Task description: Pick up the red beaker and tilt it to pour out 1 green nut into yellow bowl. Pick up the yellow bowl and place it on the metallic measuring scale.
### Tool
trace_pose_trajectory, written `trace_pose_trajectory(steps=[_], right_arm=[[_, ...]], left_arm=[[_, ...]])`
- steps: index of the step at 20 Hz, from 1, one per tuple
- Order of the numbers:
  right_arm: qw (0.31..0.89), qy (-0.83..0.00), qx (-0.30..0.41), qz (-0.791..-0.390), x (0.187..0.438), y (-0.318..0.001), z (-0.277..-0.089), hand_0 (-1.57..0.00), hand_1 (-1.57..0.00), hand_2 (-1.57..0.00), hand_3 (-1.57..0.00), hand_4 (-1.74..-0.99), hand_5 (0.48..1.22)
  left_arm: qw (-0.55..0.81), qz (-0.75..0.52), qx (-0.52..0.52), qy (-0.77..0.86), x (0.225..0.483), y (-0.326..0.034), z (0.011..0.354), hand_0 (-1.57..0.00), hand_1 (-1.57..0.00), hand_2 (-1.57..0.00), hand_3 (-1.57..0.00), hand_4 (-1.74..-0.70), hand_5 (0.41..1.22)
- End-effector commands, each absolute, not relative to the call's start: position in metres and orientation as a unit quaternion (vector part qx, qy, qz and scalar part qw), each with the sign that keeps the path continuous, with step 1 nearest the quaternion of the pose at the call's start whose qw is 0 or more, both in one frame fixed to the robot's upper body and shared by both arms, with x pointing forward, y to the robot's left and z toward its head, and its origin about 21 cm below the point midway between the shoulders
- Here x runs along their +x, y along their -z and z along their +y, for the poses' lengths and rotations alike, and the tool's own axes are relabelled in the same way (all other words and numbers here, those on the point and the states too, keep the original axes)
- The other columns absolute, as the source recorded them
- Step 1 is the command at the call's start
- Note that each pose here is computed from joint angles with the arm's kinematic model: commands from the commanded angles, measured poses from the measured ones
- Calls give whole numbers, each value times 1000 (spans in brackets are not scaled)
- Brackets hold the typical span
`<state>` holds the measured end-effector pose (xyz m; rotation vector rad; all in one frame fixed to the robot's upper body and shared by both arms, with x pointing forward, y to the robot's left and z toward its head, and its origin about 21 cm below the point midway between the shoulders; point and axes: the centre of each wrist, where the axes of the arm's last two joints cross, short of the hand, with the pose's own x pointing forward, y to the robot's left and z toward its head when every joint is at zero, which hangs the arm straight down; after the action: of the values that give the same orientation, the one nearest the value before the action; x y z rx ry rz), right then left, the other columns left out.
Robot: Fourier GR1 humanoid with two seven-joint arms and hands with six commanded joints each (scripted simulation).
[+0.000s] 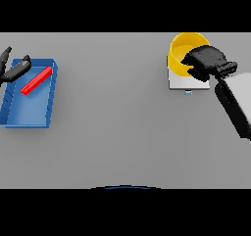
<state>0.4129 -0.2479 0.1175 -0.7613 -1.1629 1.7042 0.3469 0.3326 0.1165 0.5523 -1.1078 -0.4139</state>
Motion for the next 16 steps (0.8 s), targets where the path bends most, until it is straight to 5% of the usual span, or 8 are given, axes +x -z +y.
trace_pose_trajectory(steps=[1,14,16], right_arm=[[458,-687,-311,-471,417,-113,-252,-1570,-1571,-1500,-1181,-1741,1221],[498,-678,-300,-450,426,-82,-270,-1571,-1571,-1374,-1448,-1741,1221],[499,-676,-295,-454,425,-83,-271,-1565,-1496,-1437,-1249,-1741,1221]], left_arm=[[796,-511,259,193,346,-117,334,1,1,1,1,-865,779],[794,-511,259,204,350,-118,327,1,1,1,1,-844,783],[794,-508,262,206,351,-117,327,1,1,1,1,-838,779]])
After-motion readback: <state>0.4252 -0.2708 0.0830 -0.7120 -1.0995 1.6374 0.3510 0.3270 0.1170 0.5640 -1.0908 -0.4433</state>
